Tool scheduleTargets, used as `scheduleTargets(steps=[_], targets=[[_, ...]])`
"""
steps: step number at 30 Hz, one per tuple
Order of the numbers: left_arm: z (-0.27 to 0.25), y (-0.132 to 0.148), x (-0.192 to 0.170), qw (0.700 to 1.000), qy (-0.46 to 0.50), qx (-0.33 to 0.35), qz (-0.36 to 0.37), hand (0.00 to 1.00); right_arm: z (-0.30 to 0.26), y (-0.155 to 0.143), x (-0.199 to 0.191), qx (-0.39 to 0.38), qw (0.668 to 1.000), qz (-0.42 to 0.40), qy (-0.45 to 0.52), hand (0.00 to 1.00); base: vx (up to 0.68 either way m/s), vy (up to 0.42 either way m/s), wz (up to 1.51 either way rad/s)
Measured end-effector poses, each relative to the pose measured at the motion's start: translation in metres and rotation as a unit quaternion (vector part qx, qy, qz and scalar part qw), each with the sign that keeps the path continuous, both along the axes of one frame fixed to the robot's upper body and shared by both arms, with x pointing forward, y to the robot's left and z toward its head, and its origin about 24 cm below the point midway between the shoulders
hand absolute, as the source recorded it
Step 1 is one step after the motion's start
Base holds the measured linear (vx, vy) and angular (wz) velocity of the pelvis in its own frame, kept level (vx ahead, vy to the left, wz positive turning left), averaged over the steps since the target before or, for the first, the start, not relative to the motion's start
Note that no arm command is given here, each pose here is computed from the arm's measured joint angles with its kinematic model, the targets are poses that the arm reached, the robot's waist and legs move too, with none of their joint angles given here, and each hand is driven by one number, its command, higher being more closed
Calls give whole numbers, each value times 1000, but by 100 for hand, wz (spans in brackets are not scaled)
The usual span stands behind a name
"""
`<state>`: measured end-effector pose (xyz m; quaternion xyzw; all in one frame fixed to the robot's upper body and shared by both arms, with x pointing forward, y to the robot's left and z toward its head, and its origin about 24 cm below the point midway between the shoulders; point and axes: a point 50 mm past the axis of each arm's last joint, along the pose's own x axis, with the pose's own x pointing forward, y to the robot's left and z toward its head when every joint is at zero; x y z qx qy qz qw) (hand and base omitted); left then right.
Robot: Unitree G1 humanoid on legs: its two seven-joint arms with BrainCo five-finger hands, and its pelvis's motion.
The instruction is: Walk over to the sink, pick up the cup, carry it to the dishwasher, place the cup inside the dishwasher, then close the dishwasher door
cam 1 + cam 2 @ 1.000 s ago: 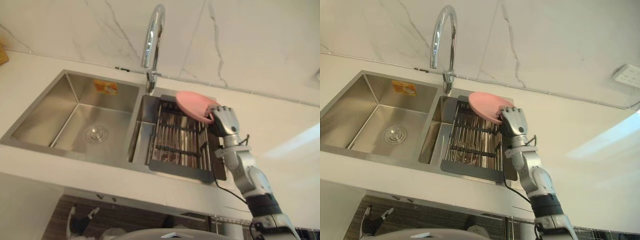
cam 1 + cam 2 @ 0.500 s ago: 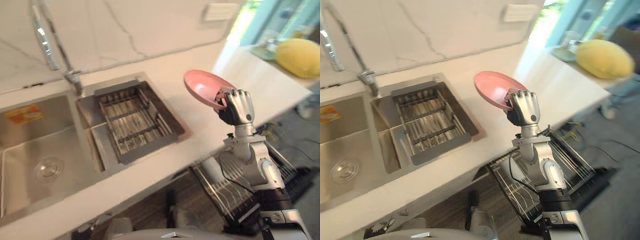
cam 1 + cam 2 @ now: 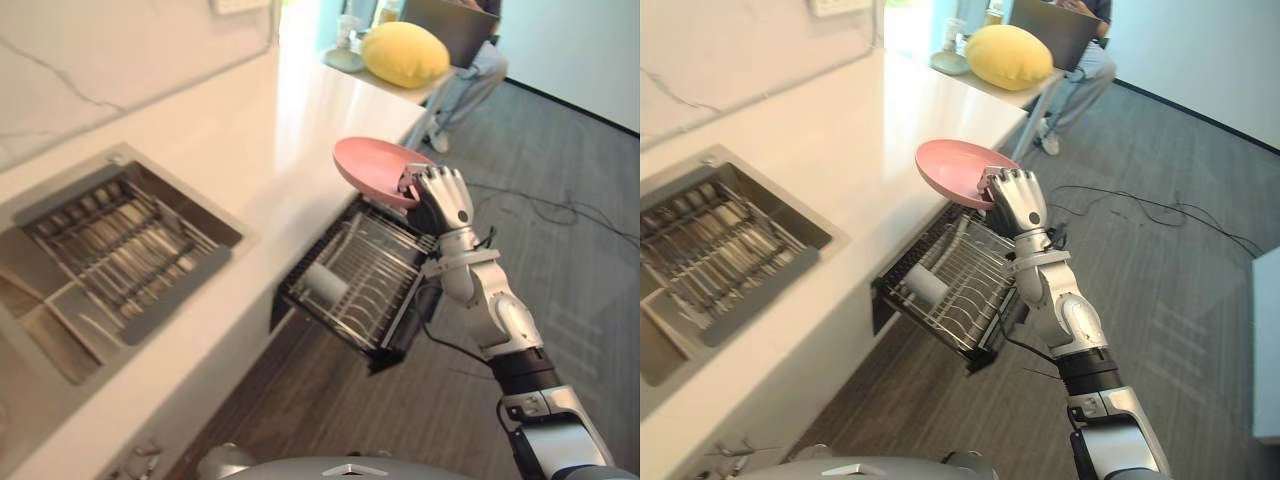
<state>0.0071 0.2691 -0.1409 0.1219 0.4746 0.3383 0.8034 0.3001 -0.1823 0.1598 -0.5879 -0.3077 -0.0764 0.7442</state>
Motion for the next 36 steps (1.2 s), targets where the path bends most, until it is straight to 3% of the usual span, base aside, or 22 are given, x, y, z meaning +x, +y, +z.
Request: scheduleTargets(steps=[7,12,21,27,36], targets=[[-3,-10,-5,999,-5,-5,32,0,-40,-49,-26,22,992,-99,69,100,-144,-164,2],[-3,-37,21,996,-53,-47,-56,0,-58,-73,-26,29,982,-152,106,100,-156,26,40],[-4,-47,44,988,-75,-91,-96,0,-55,-92,5,31,968,-213,130,100,-48,71,23],[7,-52,91,976,-153,-108,-110,0,-6,-94,50,11,968,-233,97,100,-70,84,17],[20,-62,128,956,-225,-147,-116,0,76,-100,76,-34,966,-255,42,100,-45,91,12]])
